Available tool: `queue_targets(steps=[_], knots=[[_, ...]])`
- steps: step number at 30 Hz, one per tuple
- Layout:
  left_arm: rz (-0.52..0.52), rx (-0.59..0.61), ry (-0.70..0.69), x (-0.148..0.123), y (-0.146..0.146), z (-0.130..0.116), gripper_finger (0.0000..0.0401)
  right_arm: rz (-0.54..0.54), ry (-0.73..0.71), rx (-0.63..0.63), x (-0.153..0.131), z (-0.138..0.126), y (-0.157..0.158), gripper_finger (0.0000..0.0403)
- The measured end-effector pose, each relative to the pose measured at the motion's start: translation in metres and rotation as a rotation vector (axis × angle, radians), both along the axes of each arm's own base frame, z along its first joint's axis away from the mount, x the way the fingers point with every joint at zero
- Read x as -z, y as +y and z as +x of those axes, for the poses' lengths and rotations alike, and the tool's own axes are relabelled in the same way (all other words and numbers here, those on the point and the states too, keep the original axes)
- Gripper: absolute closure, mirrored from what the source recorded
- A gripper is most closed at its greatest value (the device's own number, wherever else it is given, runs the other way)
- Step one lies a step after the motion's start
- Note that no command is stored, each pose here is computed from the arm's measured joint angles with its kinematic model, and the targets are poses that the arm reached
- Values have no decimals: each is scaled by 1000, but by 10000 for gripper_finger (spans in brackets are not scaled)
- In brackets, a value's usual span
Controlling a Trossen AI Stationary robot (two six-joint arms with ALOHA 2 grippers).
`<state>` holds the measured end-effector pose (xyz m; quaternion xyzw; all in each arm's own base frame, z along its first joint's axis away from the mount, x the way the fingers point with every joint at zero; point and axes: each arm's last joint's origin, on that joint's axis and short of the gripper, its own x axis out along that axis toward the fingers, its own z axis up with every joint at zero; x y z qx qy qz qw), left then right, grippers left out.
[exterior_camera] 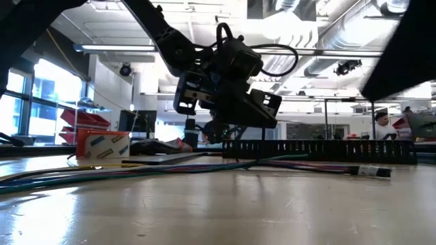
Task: Ziptie cables
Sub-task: Wrap the black zip tie on the cables
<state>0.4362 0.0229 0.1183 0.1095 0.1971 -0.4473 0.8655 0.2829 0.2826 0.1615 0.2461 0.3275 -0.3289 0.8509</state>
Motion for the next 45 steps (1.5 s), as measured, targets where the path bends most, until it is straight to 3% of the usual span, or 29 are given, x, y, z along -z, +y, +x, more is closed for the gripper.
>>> queue_targets(steps=[6, 16, 18, 22, 29, 36, 43, 45], knots=[[16, 22, -2, 0, -14, 1, 391, -124, -157, -18, -15, 8, 3, 389], [18, 71, 1, 1, -35, 0, 391, -189, 78, -59, 1, 35, -40, 242], [18, 75, 0, 1, -36, 0, 391, -179, 145, -103, 3, 38, -44, 226], [18, 79, 0, 1, -38, 0, 391, -216, 145, -119, 2, 42, -47, 218], [13, 86, -1, 1, -38, 0, 391, -150, 182, -123, 13, 43, -54, 246], [12, 85, 0, 1, -38, 0, 391, -165, 139, -114, 26, 40, -56, 283], [25, 75, -9, 0, -38, 1, 379, -168, 119, -109, 25, 41, -56, 389], [32, 63, -11, 0, -36, 1, 364, -157, 108, -99, 25, 41, -55, 395]])
